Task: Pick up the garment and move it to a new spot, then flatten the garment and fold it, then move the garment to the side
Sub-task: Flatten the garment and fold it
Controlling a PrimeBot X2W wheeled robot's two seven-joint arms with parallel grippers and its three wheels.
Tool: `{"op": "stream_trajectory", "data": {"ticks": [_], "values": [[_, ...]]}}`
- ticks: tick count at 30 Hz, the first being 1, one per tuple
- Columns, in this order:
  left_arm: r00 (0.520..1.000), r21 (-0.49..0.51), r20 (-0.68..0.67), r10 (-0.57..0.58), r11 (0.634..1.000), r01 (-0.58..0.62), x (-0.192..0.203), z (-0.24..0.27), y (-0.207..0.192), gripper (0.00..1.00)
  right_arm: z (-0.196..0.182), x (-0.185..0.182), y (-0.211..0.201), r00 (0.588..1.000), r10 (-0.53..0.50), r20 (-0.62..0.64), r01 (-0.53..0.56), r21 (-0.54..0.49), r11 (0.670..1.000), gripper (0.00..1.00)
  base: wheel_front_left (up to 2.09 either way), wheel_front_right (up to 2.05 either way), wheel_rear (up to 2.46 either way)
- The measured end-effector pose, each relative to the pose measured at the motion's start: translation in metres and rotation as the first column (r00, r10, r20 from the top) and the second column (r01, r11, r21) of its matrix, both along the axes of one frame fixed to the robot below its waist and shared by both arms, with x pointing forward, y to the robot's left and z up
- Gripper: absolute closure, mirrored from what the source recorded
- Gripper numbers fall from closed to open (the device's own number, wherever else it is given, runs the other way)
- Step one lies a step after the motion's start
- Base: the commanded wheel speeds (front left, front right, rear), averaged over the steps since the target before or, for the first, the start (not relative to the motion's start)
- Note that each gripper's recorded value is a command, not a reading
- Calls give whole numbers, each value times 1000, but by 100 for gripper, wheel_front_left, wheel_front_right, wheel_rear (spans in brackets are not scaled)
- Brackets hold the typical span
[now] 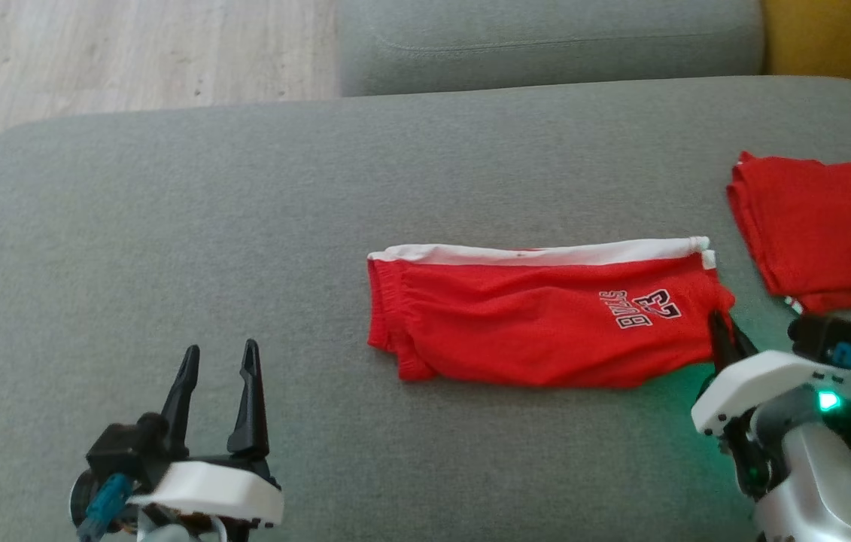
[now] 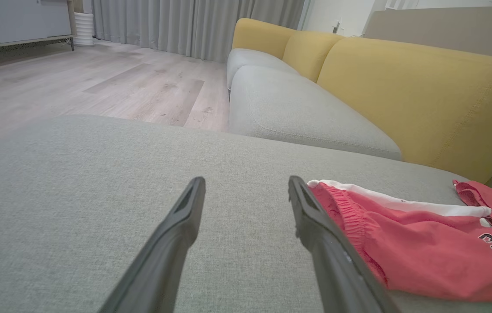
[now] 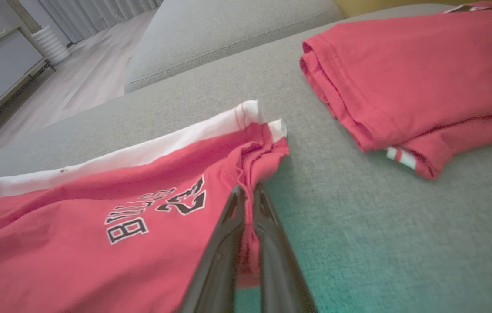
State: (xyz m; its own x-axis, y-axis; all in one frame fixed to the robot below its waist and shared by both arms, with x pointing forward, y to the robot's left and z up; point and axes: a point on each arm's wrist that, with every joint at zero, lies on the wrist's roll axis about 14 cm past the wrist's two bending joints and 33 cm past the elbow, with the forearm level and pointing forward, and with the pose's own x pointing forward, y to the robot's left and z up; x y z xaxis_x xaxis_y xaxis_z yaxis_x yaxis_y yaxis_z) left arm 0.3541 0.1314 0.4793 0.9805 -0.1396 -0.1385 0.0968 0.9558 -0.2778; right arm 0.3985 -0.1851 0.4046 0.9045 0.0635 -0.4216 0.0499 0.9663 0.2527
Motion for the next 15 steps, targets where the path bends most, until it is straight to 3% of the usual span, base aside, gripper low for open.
{"op": "stream_trajectory", "data": {"ticks": [5,9,12,15], "values": [[999,-1,-10,33,999,-33,-4,-3,9,0,17,22,22,996,75,38,-74,-27,997,100,0,0,0],[998,-1,-21,67,998,-67,-8,-6,18,0,52,50,66,970,210,123,-205,-53,977,100,0,0,0],[996,-10,-24,87,996,-87,-12,-7,22,0,77,61,116,924,336,180,-335,-40,942,100,0,0,0],[994,-16,-27,107,994,-107,-15,-8,27,0,84,55,163,865,463,192,-464,-43,885,100,0,0,0]]}}
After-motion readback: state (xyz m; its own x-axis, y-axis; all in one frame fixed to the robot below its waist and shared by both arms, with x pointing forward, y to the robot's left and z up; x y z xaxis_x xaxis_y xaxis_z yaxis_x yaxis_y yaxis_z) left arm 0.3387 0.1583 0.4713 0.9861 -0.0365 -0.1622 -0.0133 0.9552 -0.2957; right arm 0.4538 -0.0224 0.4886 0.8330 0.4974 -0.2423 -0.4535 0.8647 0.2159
